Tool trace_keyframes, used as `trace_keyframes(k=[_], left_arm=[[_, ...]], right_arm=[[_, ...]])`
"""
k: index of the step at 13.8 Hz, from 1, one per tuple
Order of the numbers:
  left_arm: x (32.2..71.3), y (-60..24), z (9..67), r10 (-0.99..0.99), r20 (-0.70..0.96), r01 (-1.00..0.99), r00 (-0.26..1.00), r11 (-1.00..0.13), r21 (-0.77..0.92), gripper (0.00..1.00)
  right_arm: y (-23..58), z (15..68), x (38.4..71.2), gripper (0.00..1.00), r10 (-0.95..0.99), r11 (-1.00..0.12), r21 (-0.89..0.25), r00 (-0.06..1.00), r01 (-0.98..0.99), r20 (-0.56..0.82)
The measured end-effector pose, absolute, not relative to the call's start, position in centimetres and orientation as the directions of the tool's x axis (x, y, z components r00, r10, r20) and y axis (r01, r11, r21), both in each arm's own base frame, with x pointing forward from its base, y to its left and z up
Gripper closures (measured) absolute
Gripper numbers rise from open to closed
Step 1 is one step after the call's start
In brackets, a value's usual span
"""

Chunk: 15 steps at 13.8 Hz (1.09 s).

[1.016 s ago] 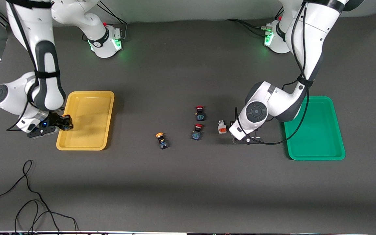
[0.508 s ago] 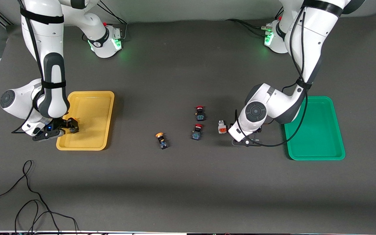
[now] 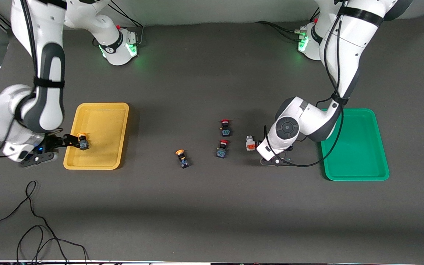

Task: Place green and yellow buttons in trays

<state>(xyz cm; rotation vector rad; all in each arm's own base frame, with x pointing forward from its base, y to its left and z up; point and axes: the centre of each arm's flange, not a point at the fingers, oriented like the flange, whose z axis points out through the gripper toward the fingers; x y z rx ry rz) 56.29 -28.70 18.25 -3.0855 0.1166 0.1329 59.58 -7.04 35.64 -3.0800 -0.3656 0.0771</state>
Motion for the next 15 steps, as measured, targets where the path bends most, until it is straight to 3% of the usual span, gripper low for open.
trace_keyframes(k=[4, 8, 12, 15], left_arm=[[56.5, -28.5, 18.4, -0.068, -0.085, -0.073, 0.994, -0.996, -0.048, 0.59], [57.8, -26.6, 21.8, -0.034, -0.104, -0.043, 0.994, -0.995, -0.087, 0.59], [57.6, -25.6, 32.6, 0.013, -0.131, -0.006, 0.991, -0.99, -0.142, 0.59], [58.2, -22.7, 40.0, 0.009, -0.187, -0.02, 0.982, -0.988, -0.154, 0.59]], right_arm=[[0.0, 43.6, 62.9, 0.0, 0.206, -0.978, -0.037, 0.978, 0.205, -0.035], [14.2, 42.9, 62.8, 0.0, 0.15, -0.988, -0.038, 0.988, 0.148, -0.039], [29.1, 40.1, 61.5, 0.0, 0.131, -0.991, -0.041, 0.991, 0.13, -0.011], [34.3, 37.4, 60.8, 0.0, 0.105, -0.994, -0.036, 0.994, 0.105, 0.013]])
